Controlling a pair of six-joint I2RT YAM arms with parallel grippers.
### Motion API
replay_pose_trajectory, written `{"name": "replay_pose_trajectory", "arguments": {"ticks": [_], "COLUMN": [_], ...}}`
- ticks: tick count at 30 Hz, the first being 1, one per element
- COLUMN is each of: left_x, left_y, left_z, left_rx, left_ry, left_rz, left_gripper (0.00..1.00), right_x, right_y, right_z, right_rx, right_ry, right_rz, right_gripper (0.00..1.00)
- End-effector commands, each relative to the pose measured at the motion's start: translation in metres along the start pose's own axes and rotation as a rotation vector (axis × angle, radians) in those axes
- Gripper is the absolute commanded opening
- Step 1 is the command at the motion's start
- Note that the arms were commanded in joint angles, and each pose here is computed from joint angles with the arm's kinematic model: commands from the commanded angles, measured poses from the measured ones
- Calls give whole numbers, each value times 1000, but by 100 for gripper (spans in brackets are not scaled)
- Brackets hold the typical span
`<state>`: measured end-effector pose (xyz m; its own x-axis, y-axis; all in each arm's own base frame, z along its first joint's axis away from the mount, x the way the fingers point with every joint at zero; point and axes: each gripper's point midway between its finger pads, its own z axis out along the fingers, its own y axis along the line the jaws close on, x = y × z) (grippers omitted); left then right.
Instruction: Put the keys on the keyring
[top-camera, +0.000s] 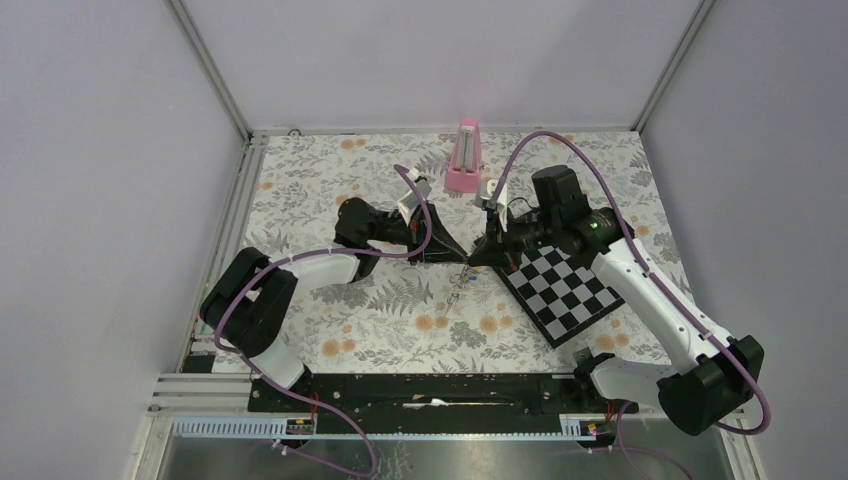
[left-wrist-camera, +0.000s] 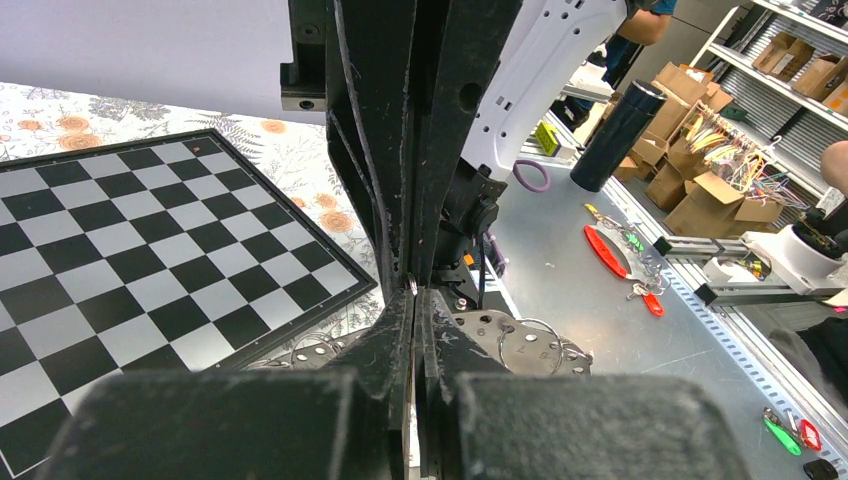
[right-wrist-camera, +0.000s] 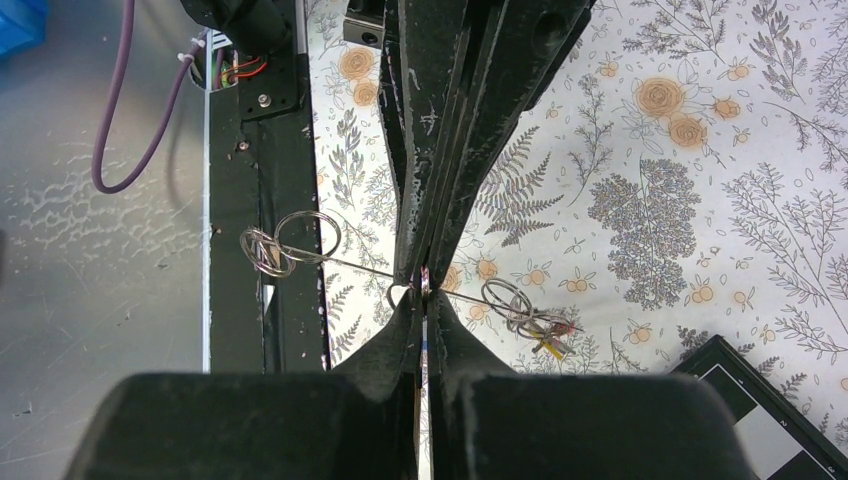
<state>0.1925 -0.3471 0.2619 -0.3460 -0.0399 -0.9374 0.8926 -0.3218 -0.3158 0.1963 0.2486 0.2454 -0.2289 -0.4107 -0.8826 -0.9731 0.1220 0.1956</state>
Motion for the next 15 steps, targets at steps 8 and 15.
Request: {"name": "replay_pose_trajectory", "arguments": {"ticks": [8,15], "left_x": [-16,-11], "left_y": [1,20], "left_z": [-1,-4], "left_rx": [-11,-70], "left_ry": [68,153], "left_rz": [198,219], "left_gripper": [23,39], "right_x": [3,12], "right_y": [-8,-9], "right_z": [-7,-5], "right_rx": [70,89], "right_ry": [95,200], "right_rz": [-37,-25], "right_gripper": [0,0]}}
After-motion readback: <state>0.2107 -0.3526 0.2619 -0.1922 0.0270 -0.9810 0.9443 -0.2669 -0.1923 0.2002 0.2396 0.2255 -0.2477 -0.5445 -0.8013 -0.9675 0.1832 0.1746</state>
